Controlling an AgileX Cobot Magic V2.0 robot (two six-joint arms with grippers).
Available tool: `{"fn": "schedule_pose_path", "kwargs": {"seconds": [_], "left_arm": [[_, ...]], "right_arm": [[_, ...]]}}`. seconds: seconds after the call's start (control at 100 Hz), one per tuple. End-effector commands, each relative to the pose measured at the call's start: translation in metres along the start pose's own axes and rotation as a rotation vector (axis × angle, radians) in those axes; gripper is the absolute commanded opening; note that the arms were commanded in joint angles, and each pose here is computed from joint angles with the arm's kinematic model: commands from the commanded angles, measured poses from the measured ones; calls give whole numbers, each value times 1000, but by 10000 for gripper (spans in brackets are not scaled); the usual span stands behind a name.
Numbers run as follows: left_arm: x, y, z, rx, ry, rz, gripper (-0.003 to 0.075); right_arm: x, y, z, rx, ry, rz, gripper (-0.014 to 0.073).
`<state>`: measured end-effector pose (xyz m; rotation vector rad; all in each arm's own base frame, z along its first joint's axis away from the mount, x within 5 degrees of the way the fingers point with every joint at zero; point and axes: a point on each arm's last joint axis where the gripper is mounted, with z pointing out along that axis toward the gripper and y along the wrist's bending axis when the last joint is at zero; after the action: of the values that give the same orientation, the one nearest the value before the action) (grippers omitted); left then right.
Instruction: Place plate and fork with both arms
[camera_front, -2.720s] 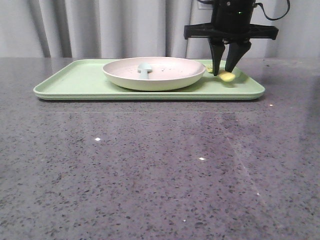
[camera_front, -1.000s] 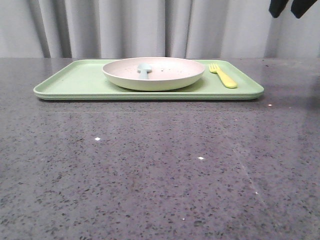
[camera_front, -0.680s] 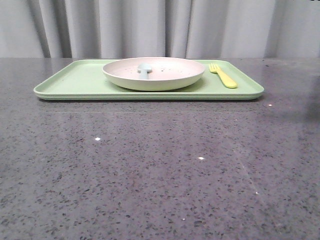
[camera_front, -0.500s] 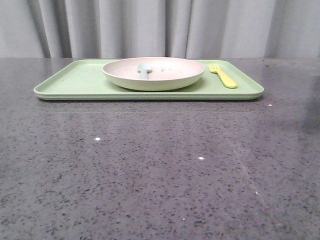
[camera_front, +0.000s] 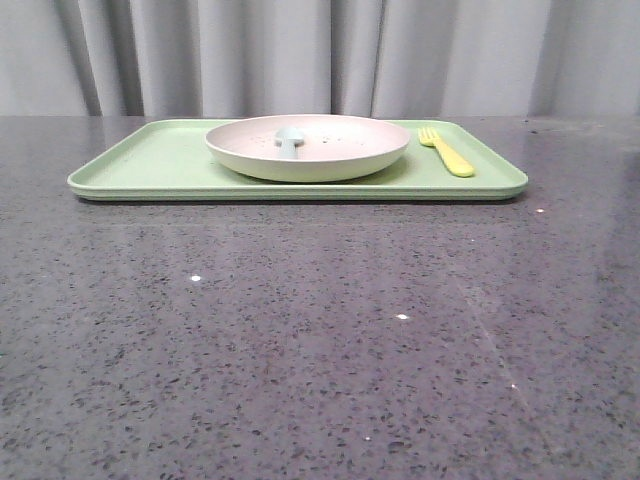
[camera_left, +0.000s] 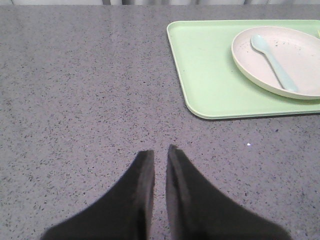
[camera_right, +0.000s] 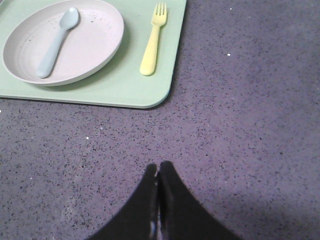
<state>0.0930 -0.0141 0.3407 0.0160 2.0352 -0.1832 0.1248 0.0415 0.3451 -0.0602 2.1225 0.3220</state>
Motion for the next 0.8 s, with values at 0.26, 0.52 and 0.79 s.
{"fn": "schedule_pose_path", "kwargs": {"seconds": [0.26, 0.52, 0.79], "left_arm": [[6, 1, -9, 13, -150, -12, -20], [22, 3, -22, 21, -208, -11, -20], [31, 4, -30, 26, -245, -10, -20]], "right_arm": [[23, -13, -38, -5, -221, -63, -67], [46, -20, -55, -17, -298, -64, -67], [56, -24, -59, -19, -324, -66, -67]]}}
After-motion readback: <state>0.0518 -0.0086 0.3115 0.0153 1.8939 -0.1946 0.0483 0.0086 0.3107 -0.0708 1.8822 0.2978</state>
